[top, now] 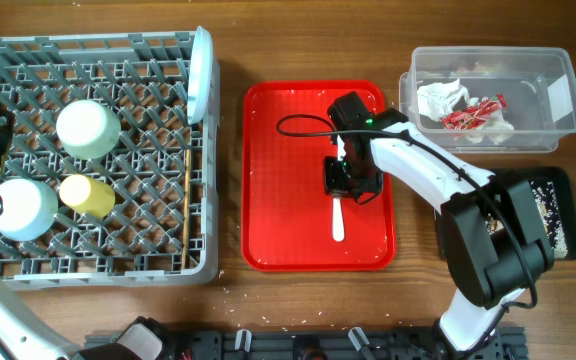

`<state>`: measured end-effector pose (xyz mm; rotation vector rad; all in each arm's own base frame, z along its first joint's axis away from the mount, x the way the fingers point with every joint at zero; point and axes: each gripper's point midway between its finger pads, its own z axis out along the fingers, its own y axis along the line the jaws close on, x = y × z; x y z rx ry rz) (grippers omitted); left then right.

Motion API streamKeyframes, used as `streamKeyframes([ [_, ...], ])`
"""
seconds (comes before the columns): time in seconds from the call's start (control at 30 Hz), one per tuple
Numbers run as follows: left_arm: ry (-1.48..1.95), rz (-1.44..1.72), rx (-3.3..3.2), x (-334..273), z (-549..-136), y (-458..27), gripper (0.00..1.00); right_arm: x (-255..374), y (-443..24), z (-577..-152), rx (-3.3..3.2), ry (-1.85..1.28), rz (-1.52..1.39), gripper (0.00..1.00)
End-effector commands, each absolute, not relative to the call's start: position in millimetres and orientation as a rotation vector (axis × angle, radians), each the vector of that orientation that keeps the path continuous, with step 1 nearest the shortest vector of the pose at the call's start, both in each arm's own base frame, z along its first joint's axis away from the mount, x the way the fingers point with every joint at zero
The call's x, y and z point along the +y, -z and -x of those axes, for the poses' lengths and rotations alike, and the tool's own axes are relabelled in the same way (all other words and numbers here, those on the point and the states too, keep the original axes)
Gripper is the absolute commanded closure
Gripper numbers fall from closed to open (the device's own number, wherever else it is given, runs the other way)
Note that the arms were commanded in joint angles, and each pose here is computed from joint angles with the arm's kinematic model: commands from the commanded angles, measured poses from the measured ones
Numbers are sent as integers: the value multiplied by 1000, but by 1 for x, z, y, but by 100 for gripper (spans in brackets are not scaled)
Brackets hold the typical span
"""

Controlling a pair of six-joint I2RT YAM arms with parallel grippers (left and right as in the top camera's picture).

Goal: Sort waste into correct bins and load items into the dishwasher rack
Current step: 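Return the right gripper to the tray and grasp the white fork, then carry the fork left and drop it into the rack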

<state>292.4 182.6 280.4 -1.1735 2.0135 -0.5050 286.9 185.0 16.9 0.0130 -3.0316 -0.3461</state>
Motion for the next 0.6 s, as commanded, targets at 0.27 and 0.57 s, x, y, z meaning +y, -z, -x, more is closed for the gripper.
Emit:
streamKeyframes([
  [0.27,505,1189,2007,184,-291,-280,0,176,4,-236,-2888,294,28,50],
  [0.57,505,1189,2007,184,-291,-280,0,173,30,-233,-2941,250,183,96],
])
